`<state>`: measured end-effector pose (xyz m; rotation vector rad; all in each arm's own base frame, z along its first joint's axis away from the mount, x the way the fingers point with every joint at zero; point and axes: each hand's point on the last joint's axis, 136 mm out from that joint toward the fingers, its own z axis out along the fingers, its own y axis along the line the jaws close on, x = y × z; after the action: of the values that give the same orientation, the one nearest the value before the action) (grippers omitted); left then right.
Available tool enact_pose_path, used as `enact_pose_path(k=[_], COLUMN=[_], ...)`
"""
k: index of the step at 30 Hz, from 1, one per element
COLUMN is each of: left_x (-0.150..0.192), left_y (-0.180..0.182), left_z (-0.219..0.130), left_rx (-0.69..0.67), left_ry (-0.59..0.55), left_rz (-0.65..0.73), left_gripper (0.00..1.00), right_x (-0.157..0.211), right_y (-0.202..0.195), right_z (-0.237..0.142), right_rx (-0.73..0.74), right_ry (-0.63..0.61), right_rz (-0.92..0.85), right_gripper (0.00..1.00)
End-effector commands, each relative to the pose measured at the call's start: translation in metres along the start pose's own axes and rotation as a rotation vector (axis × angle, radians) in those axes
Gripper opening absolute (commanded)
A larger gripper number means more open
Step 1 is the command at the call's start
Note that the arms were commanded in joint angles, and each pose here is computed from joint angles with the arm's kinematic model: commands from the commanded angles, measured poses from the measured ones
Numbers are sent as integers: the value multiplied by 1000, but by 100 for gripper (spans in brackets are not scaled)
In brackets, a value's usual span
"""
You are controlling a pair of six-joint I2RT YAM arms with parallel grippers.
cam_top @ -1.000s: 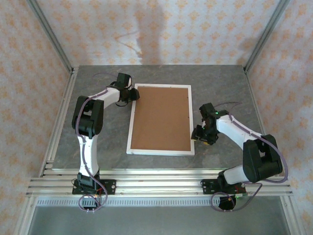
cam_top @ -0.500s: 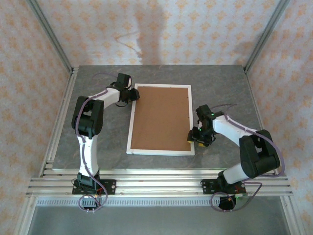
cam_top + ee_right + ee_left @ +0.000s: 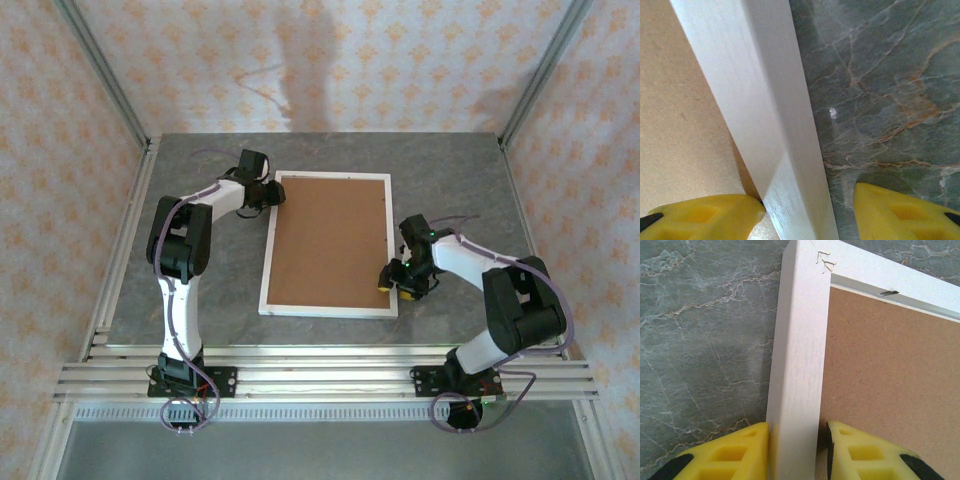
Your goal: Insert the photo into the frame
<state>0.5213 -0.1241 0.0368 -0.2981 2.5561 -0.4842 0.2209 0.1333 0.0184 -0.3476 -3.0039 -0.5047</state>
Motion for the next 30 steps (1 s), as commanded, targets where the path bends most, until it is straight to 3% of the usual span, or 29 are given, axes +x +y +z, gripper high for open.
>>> enact_pose_path(k=[1,11,18,24,30], left_x=[45,44,45,37,17], left_y=[16,17,16,15,6], left_z=[2,-3,-5,-12,-30], left_rx=[-68,-73,-72,-74,-76], left_ry=[142,128,127,105,69], left_rz=[-18,-23,-21,-16,14], left_gripper=[31,31,31,32,50], right_x=[3,-4,-9,-30,-65], right_y=[-26,-35,-26,1,25], right_z=[17,7,6,-36,-66], right_rx=[133,250,227,155,106], right_ry=[18,61,72,-82,-204], right_rz=[-34,-49,-58,-103,-136], right_gripper=[56,56,56,56,57])
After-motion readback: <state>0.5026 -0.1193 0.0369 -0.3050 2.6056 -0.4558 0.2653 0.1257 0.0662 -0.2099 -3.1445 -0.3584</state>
